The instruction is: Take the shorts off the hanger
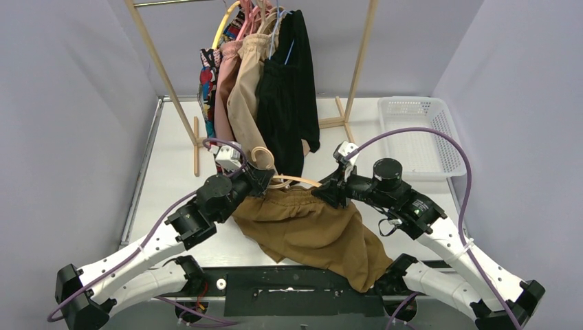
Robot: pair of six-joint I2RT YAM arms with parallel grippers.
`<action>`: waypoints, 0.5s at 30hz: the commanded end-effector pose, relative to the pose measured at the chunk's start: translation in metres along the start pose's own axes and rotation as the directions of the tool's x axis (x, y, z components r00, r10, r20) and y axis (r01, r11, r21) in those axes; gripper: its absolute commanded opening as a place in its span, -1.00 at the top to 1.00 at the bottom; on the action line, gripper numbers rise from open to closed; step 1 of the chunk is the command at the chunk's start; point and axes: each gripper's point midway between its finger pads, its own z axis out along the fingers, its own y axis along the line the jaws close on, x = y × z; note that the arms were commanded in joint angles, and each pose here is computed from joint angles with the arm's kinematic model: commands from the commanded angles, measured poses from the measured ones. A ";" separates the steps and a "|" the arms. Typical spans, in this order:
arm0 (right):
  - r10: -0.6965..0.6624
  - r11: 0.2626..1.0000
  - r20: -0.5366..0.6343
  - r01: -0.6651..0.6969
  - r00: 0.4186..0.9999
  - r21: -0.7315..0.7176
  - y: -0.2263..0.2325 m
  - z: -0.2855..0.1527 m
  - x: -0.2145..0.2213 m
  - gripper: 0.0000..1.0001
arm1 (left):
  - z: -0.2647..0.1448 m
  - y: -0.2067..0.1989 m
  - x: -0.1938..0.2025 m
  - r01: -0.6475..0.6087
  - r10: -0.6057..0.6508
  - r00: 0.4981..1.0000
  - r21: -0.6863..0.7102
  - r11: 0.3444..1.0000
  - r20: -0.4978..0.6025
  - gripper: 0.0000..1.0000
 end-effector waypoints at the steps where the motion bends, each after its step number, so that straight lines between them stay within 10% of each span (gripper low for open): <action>1: -0.045 0.999 0.121 0.046 0.992 -0.002 0.005 -0.007 -0.033 0.91 | -0.006 0.001 -0.025 0.011 -0.009 0.996 -0.026 1.000 0.091 1.00; 8: -0.042 0.999 0.112 0.039 0.993 0.034 0.000 -0.011 -0.032 0.58 | -0.014 0.012 -0.035 -0.024 0.033 0.993 -0.084 0.996 0.109 1.00; 15: 0.002 0.988 0.087 -0.016 0.996 0.154 -0.017 -0.020 -0.033 -0.33 | -0.022 0.030 -0.044 -0.040 0.066 0.987 -0.175 0.984 0.146 1.00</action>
